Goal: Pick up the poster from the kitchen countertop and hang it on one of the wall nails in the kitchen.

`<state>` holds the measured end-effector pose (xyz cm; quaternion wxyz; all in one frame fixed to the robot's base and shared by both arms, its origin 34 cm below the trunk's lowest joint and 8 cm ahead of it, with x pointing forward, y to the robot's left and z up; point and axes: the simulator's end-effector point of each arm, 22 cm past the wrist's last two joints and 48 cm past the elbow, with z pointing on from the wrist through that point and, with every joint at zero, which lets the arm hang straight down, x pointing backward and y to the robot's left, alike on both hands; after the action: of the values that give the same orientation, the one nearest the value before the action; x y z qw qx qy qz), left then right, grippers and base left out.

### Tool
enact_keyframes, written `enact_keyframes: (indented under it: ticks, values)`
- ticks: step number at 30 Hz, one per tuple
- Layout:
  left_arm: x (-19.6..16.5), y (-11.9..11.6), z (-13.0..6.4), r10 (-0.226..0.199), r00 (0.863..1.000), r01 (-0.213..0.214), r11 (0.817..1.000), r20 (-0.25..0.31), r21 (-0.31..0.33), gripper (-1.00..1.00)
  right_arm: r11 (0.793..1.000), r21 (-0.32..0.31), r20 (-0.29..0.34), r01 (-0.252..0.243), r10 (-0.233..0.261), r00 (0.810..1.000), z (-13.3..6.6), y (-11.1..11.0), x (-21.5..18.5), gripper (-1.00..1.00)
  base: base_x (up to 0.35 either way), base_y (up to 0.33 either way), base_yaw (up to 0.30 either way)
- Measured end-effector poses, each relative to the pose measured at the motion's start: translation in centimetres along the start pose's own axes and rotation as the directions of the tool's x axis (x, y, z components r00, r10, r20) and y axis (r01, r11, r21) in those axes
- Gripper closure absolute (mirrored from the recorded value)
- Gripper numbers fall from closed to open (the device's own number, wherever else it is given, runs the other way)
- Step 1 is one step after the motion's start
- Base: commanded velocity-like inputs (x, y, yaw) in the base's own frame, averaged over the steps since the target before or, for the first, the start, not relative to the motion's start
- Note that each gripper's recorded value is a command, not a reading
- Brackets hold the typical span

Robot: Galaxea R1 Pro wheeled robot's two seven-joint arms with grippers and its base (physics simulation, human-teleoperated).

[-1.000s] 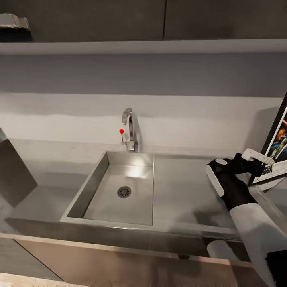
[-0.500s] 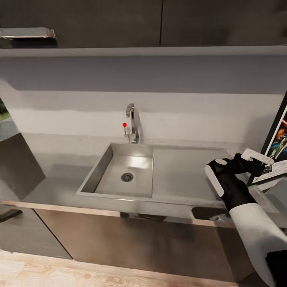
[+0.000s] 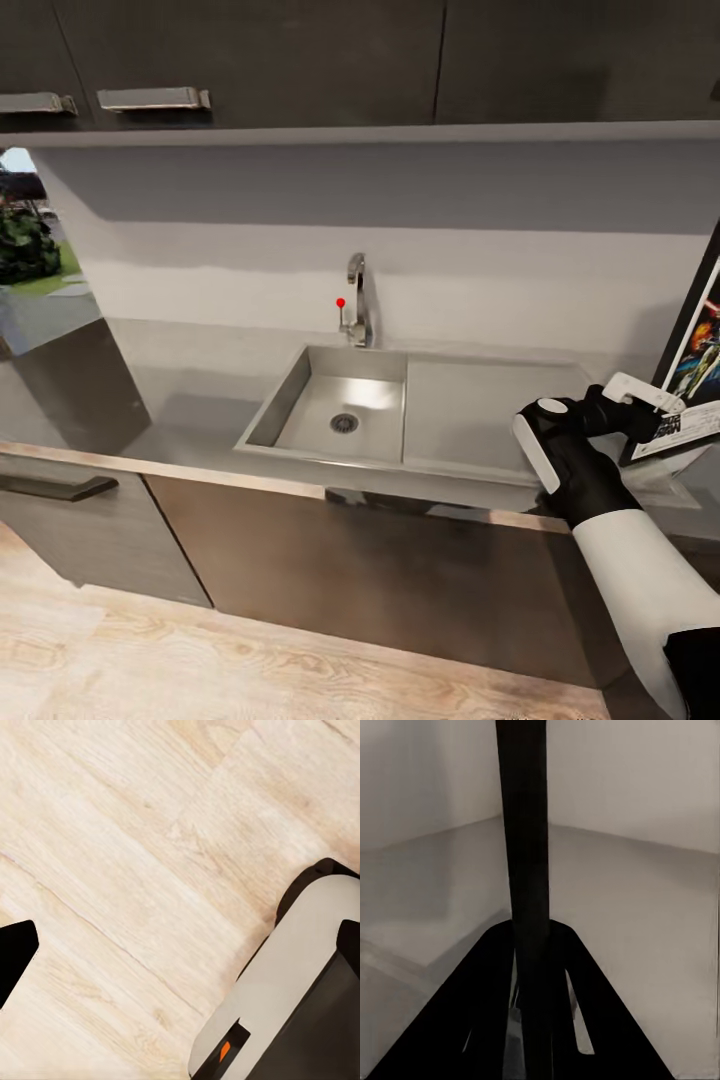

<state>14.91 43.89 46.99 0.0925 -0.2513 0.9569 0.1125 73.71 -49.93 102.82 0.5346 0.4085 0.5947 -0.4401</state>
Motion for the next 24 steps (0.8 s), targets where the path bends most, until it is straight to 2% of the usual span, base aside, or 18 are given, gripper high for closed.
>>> enact_keyframes:
  ticks: [7, 15, 24]
  values:
    - [-0.02, 0.02, 0.00, 0.000, 1.000, 0.000, 1.000, 0.000, 0.000, -1.00, 1.000, -0.001, 0.000, 0.000, 0.000, 1.000, -0.03, 0.06, 0.01, 1.00, -0.216, 0.210, 0.009]
    - [-0.31, 0.44, 0.02, 0.002, 1.000, -0.002, 1.000, 0.004, -0.005, -1.00, 1.000, -0.001, 0.000, 0.000, 0.000, 1.000, -0.04, 0.05, 0.00, 1.00, -0.136, 0.115, 0.001]
    - [-0.53, 0.76, 0.04, 0.005, 1.000, -0.005, 1.000, 0.007, -0.009, -1.00, 1.000, -0.007, 0.002, 0.000, 0.000, 1.000, -0.50, 0.36, 0.02, 1.00, -0.255, 0.174, 0.000]
